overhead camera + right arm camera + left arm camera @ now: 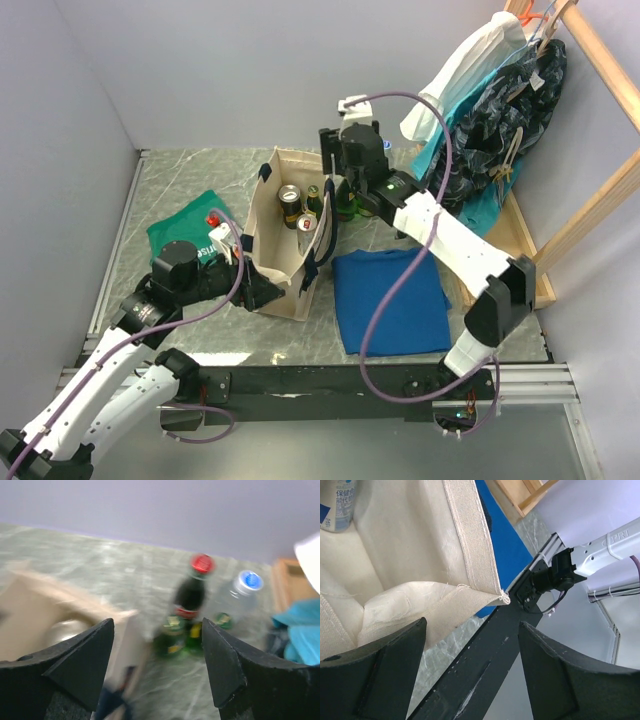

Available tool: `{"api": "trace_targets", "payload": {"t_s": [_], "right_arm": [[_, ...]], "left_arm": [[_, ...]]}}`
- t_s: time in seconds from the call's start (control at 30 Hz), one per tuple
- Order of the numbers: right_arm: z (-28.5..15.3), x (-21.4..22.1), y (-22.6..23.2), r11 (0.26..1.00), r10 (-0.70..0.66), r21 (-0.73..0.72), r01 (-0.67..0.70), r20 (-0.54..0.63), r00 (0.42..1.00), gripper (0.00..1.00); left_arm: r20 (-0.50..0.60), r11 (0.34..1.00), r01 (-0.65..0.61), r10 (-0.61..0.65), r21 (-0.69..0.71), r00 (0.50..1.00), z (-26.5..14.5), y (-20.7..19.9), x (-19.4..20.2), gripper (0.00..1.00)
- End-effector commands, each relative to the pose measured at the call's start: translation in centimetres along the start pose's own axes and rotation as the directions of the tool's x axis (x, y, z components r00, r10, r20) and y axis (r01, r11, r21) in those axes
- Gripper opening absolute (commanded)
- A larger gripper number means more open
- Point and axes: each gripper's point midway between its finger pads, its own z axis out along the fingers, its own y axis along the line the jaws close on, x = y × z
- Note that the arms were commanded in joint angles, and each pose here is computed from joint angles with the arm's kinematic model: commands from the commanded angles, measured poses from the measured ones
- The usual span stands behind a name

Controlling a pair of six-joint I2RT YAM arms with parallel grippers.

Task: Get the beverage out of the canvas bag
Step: Place the drink at the center of the board, then take out the drink from the canvas bag.

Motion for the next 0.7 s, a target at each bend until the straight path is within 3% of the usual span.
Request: {"api": "trace_targets", "payload": {"t_s": [0.0, 0.1, 0.23, 0.57, 0.67], "right_arm": [[-6.2, -6.1, 2.2, 0.985, 0.022, -0.174, -0.011, 0.064, 0.998, 0.77], [-8.6, -6.5, 5.6, 0.928, 0.043, -0.37, -0.029, 0.031, 0.999, 0.77], [-10.5, -6.2, 9.0, 0.851, 0.033, -0.523, -0.054, -0.05, 0.998, 0.77], [-11.8, -0.3, 15.6, 0.711, -0.053, -0.691, -0.129, -0.235, 0.97, 0.74], [-11.7, 0.5, 16.4, 0.704, -0.051, -0.694, -0.154, -0.265, 0.963, 0.74]], "left_arm": [[-0.053, 0.999, 0.007, -0.005, 0.033, 0.999, 0.1, -0.2, 1.3, 0.79], [-0.072, 0.998, 0.007, -0.003, 0.056, 0.997, 0.2, -0.5, 1.6, 0.79], [-0.103, 0.997, 0.015, -0.008, 0.072, 0.995, 0.6, -0.6, 2.1, 0.79], [-0.131, 0.996, 0.019, -0.008, 0.09, 0.991, 0.8, -0.7, 2.6, 0.8], [-0.122, 0.996, 0.014, -0.003, 0.091, 0.993, 0.7, -0.8, 2.4, 0.8]]}}
